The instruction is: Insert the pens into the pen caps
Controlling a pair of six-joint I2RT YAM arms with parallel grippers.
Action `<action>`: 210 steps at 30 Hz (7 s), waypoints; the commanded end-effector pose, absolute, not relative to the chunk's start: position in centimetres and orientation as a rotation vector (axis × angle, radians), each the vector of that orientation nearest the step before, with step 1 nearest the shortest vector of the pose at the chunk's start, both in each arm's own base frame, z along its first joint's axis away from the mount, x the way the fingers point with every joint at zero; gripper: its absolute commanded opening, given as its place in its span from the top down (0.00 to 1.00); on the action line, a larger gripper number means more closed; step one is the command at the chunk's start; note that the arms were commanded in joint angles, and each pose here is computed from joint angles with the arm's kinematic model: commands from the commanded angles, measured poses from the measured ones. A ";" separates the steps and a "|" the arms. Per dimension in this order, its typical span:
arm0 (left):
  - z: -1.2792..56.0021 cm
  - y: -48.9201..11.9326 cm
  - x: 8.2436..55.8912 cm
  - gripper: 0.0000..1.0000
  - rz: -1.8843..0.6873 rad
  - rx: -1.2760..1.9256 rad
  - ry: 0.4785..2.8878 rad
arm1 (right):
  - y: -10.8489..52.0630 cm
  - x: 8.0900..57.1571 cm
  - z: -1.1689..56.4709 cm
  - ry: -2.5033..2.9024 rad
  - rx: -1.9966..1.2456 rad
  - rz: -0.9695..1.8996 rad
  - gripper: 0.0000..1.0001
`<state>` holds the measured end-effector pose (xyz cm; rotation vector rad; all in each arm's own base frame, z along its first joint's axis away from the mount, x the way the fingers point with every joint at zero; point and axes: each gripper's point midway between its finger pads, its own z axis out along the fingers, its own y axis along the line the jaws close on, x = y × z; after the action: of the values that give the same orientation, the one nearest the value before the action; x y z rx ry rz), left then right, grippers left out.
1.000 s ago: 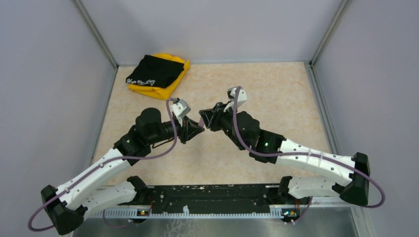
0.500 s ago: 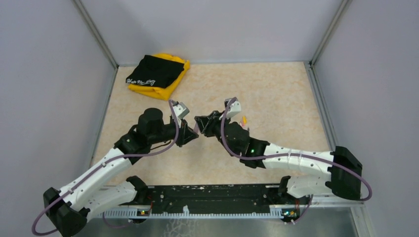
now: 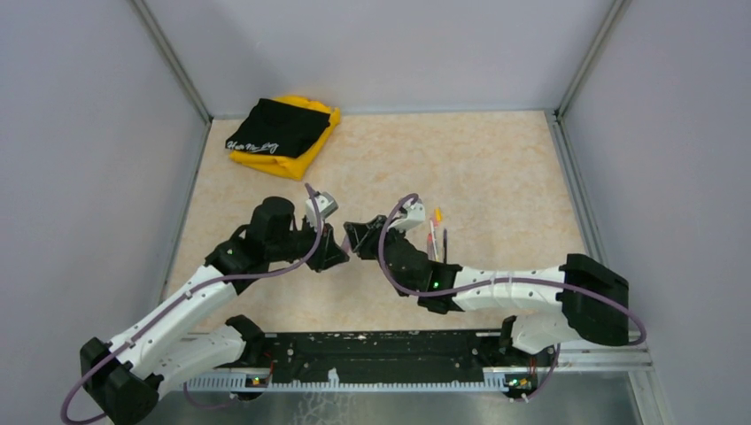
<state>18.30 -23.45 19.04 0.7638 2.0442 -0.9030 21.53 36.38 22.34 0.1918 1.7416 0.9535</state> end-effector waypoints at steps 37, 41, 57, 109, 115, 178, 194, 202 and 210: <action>32.3 -26.5 22.1 1.00 -0.970 0.745 1.483 | 32.6 17.9 28.4 1.829 -0.064 0.868 0.68; 32.0 -26.6 22.4 1.00 -0.961 0.745 1.495 | 30.3 18.4 31.6 1.768 -0.029 0.827 0.58; 22.4 -24.1 24.9 1.00 -0.772 0.554 1.937 | 24.4 15.4 18.5 2.252 -0.146 0.364 0.47; 3.3 -18.6 38.3 0.92 -0.359 0.553 2.631 | 21.3 21.2 16.9 2.152 -0.315 0.446 0.40; 3.1 -18.8 37.8 0.85 -0.384 0.489 2.660 | 20.9 21.2 17.0 2.156 -0.310 0.429 0.40; 23.3 -21.7 38.2 0.36 -0.663 0.423 1.906 | 14.2 29.4 6.5 2.604 0.067 0.083 0.63; 23.4 -21.1 38.3 0.36 -0.616 0.423 1.916 | 13.7 30.3 4.0 2.678 0.068 0.035 0.68; 23.2 -21.2 38.3 0.36 -0.615 0.427 1.921 | 13.2 30.0 2.9 2.705 0.081 0.036 0.70; 24.0 -21.2 38.4 0.37 -0.625 0.411 1.899 | 12.8 29.4 1.8 2.734 0.091 0.037 0.72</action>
<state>38.19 -21.14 21.83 0.4151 1.9560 -0.6192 28.78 12.88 2.12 0.0874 2.7437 0.0192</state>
